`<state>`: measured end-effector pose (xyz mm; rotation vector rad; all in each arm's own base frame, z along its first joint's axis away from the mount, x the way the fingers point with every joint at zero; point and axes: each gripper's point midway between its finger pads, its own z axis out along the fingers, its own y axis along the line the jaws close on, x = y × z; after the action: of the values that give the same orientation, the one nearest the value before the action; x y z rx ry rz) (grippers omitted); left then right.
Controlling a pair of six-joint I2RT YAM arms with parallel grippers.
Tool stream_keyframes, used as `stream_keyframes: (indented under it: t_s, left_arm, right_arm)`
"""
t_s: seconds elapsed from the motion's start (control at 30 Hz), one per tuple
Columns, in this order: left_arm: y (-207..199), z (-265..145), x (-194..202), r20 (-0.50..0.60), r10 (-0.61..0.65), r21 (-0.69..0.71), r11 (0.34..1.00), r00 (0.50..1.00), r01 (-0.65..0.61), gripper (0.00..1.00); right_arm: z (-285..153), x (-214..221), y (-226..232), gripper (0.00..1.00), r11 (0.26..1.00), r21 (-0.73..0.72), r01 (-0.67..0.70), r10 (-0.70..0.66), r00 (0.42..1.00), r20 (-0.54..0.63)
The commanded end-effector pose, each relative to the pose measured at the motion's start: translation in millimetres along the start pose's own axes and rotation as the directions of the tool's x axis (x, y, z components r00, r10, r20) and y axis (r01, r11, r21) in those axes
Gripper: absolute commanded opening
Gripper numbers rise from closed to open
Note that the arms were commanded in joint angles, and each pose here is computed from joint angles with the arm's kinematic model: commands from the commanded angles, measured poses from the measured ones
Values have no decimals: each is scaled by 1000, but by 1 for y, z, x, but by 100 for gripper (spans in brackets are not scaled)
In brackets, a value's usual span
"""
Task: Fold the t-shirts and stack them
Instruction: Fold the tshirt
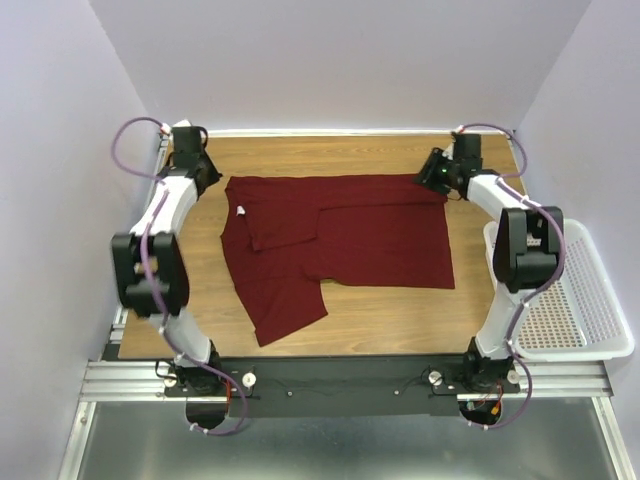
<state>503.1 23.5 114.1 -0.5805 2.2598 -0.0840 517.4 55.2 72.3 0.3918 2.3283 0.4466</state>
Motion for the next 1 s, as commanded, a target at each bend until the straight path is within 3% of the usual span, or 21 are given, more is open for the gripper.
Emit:
stream_keyframes:
  t_s: [0.0,0.07,0.1,0.13,0.17,0.23,0.27,0.33,0.4,0.67,0.97]
  left_arm:
    - [-7,-89,-57,255,-18,23,1000,967,12,22]
    - [-1,-103,-40,253,-18,28,1000,967,11,29]
    - [-2,-126,-46,298,-28,53,999,954,12,31]
    - [6,-126,-26,275,-21,46,999,961,9,32]
    - [4,-151,-34,340,-38,83,996,940,10,36]
    - [16,-161,-13,347,-30,81,997,937,2,55]
    - [19,-169,-13,375,-27,83,997,927,-4,56]
    - [26,-196,-6,437,-39,105,994,898,-8,79]
    - [31,-218,-5,483,-52,120,993,874,-7,79]
    - [32,-202,37,433,0,115,992,901,-55,78]
    - [21,-193,37,416,12,137,988,909,-76,77]
  right_arm:
    - [-40,17,88,51,975,-218,33,-29,999,19]
    - [-47,53,121,51,951,-310,-5,-11,999,-49]
    - [-53,53,138,50,928,-372,-3,-7,1000,-26]
    - [-58,72,160,50,904,-427,-8,-20,998,-61]
    - [-58,88,166,50,898,-437,-49,6,995,-99]
    - [-62,108,195,50,865,-499,-47,-11,994,-113]
    - [-62,118,201,50,860,-507,-63,-5,991,-132]
    - [-62,142,220,50,838,-536,-100,6,985,-174]
    - [-62,161,232,48,820,-556,-136,24,979,-204]
    - [-31,211,247,40,816,-544,-195,30,954,-297]
    - [-7,238,249,38,845,-491,-212,52,947,-318]
